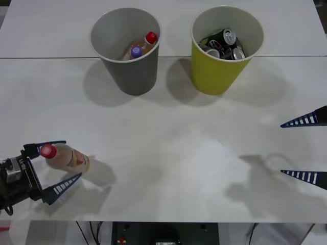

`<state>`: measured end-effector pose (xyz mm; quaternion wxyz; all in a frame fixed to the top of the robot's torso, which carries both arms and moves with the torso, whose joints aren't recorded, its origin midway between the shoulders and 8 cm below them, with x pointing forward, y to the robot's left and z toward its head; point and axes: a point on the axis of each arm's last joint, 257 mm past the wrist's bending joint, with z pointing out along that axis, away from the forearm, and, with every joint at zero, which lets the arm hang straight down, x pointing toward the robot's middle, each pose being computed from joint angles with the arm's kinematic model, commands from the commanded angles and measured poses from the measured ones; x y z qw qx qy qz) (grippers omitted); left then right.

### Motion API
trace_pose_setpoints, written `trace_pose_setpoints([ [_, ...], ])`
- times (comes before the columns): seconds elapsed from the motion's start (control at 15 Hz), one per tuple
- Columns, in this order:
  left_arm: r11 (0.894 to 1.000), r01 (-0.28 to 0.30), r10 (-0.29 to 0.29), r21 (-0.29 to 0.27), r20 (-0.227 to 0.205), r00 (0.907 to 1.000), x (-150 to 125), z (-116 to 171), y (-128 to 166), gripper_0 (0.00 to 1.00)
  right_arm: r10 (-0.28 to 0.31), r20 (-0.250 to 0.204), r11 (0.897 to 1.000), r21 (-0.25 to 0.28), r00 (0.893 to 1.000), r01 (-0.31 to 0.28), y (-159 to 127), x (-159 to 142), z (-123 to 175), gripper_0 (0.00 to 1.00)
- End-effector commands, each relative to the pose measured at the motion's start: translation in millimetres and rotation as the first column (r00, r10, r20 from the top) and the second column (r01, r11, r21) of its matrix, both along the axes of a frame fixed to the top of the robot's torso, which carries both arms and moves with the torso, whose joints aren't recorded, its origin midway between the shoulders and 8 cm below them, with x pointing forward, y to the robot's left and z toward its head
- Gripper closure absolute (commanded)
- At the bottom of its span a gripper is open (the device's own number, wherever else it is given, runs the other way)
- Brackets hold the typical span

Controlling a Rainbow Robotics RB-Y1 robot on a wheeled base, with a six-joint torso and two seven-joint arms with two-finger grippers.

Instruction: Put the can into the green bin and the plastic bottle into the gray bin

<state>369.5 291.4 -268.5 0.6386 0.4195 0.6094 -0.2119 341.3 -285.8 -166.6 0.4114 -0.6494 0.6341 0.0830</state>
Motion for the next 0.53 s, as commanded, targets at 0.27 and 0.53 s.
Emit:
trace_pose_setpoints([
  [0.27,0.999,-0.013,0.013,-0.034,0.000,0.9999,7.8,-3.9,-9.1,0.00,0.000,0.000,1.000,0.000,1.000,0.000,0.0,0.0,0.0,0.00],
  [0.53,0.999,-0.011,0.011,-0.035,0.004,0.9999,8.7,-3.3,-10.5,0.98,0.000,0.000,1.000,0.000,1.000,0.000,0.0,0.0,0.0,0.00],
])
